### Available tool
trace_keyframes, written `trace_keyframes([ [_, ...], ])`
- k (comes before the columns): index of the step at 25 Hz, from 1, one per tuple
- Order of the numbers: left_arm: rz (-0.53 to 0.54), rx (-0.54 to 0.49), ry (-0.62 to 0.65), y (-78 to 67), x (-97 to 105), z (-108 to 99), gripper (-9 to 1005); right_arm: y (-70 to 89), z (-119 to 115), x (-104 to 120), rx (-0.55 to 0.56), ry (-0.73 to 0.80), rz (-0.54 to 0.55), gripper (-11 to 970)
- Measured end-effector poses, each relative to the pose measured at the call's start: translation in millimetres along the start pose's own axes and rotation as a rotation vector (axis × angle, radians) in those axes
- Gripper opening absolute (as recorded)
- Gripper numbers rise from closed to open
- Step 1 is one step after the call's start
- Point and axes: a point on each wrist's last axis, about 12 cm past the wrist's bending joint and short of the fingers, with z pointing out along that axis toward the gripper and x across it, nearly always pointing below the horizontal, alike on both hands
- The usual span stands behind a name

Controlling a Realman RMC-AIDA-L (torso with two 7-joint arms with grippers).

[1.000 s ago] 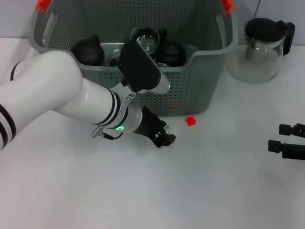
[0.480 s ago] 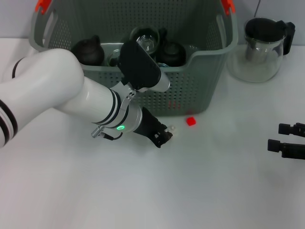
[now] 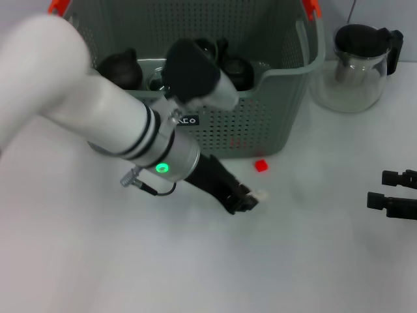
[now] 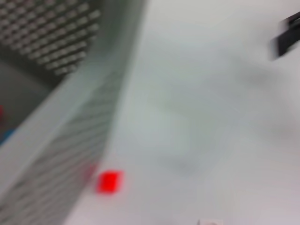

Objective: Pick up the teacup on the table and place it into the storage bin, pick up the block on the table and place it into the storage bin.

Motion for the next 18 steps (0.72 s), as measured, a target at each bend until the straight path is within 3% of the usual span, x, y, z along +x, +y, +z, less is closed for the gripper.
trace_keyframes([
  [3, -0.029, 0.148, -0.127, -7.9, -7.8, -33.0, 190, -0.2, -0.7, 0.0, 0.001, 0.000, 0.000, 914],
  [4, -0.029, 0.148, -0.127, -7.9, -7.8, -33.0, 190, -0.2, -0.6, 0.0, 0.001, 0.001, 0.000, 913],
  [5, -0.042, 0.265, -0.290, -4.7, -12.8, -64.0, 190, -0.1, -0.4, 0.0, 0.000, 0.000, 0.000, 913],
  [8, -0.029, 0.296, -0.454, 6.4, -18.4, -93.3, 191, 0.3, 0.9, -0.2, -0.002, 0.000, -0.001, 913],
  [12, -0.070, 0.167, -0.606, 33.8, -27.2, -114.7, 194, 1.3, 5.0, -2.0, -0.012, -0.003, -0.014, 913],
  [18, -0.118, -0.012, -0.633, 57.3, -37.8, -106.5, 201, 3.5, 11.0, -4.2, -0.030, -0.002, -0.023, 912],
])
